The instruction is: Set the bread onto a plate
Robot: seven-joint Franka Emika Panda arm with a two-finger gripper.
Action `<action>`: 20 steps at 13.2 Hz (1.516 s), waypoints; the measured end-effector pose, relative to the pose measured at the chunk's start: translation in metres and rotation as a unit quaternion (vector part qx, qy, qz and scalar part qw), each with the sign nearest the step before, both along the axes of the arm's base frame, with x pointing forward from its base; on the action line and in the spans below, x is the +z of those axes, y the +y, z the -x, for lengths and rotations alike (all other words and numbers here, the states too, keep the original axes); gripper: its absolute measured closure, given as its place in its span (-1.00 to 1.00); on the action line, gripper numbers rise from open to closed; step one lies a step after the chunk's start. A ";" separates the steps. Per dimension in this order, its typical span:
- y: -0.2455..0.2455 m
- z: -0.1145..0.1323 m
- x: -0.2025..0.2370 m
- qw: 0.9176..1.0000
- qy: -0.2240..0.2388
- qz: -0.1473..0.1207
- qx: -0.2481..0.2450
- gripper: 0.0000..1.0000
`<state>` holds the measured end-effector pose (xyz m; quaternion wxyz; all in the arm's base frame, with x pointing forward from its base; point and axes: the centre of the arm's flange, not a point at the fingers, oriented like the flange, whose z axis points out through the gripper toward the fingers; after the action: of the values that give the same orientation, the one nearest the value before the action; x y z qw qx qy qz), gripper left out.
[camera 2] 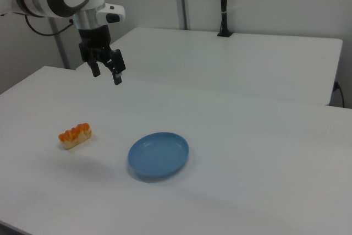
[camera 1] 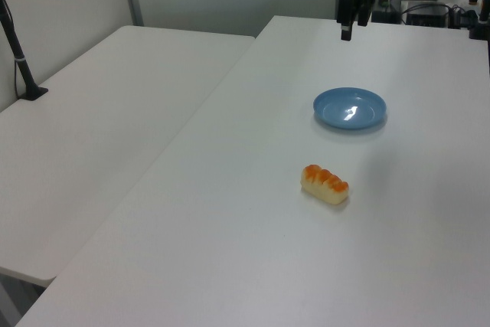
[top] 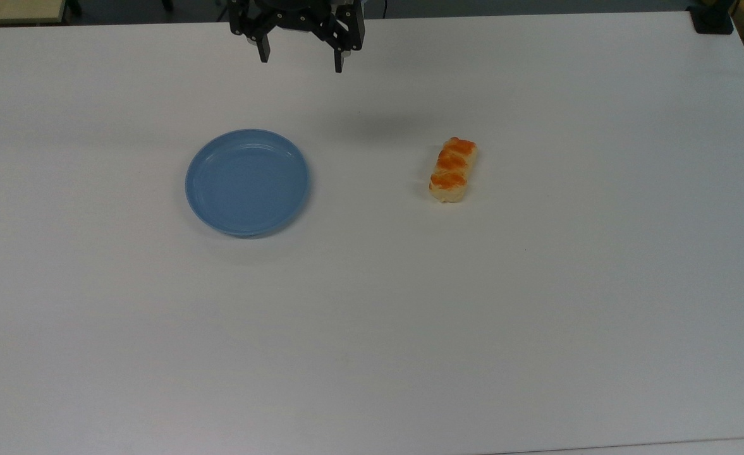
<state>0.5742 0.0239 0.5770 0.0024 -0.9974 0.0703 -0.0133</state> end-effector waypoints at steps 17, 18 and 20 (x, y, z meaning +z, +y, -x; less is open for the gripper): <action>0.164 -0.005 -0.116 0.999 0.032 -0.028 -0.013 -1.00; 0.171 -0.005 -0.126 0.999 0.033 -0.029 -0.016 -1.00; 0.189 -0.004 -0.150 0.999 0.034 -0.029 -0.020 -1.00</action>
<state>0.5785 0.2129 0.4274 0.0289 -0.9952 0.0911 0.0226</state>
